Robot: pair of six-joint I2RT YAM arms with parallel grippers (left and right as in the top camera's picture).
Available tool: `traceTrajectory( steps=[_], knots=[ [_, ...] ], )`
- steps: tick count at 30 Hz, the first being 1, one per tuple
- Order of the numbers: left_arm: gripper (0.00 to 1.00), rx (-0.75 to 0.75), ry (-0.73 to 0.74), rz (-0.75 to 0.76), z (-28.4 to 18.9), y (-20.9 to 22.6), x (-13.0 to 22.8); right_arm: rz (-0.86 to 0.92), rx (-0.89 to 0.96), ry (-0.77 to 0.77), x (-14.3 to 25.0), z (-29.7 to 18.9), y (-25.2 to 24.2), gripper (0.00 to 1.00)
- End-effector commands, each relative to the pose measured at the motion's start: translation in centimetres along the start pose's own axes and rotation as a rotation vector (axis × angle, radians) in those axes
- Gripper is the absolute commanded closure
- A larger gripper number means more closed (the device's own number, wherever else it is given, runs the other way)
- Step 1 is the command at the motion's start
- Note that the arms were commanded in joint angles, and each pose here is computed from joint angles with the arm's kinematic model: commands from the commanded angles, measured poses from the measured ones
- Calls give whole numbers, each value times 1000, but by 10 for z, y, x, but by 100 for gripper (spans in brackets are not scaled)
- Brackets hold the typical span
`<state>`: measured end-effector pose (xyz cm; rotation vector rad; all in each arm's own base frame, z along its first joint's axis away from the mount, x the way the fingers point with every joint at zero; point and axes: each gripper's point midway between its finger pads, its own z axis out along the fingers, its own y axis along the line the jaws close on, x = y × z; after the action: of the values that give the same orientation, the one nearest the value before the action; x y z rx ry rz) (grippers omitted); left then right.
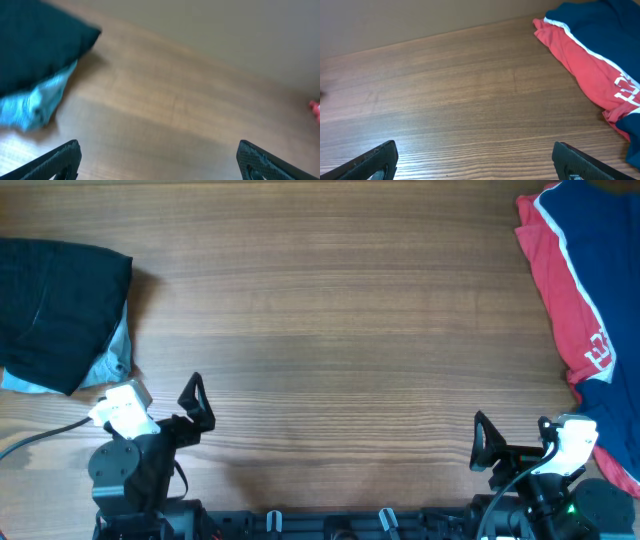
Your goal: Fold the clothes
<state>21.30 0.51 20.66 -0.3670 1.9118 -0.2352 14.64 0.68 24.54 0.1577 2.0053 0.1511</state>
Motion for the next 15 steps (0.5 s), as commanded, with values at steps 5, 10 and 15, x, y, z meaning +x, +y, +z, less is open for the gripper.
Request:
traceTrajectory(
  steps=[5,10,15],
  knots=[
    [0,-70,202,10,-6,18,50,-23,-18,-59,-3,-10,3,0],
    [0,-108,308,5,-13,26,75,-30,-26,-121,-6,-21,5,0],
    [0,-120,341,4,-16,29,83,-34,-32,-161,-6,-28,5,0]
  ],
)
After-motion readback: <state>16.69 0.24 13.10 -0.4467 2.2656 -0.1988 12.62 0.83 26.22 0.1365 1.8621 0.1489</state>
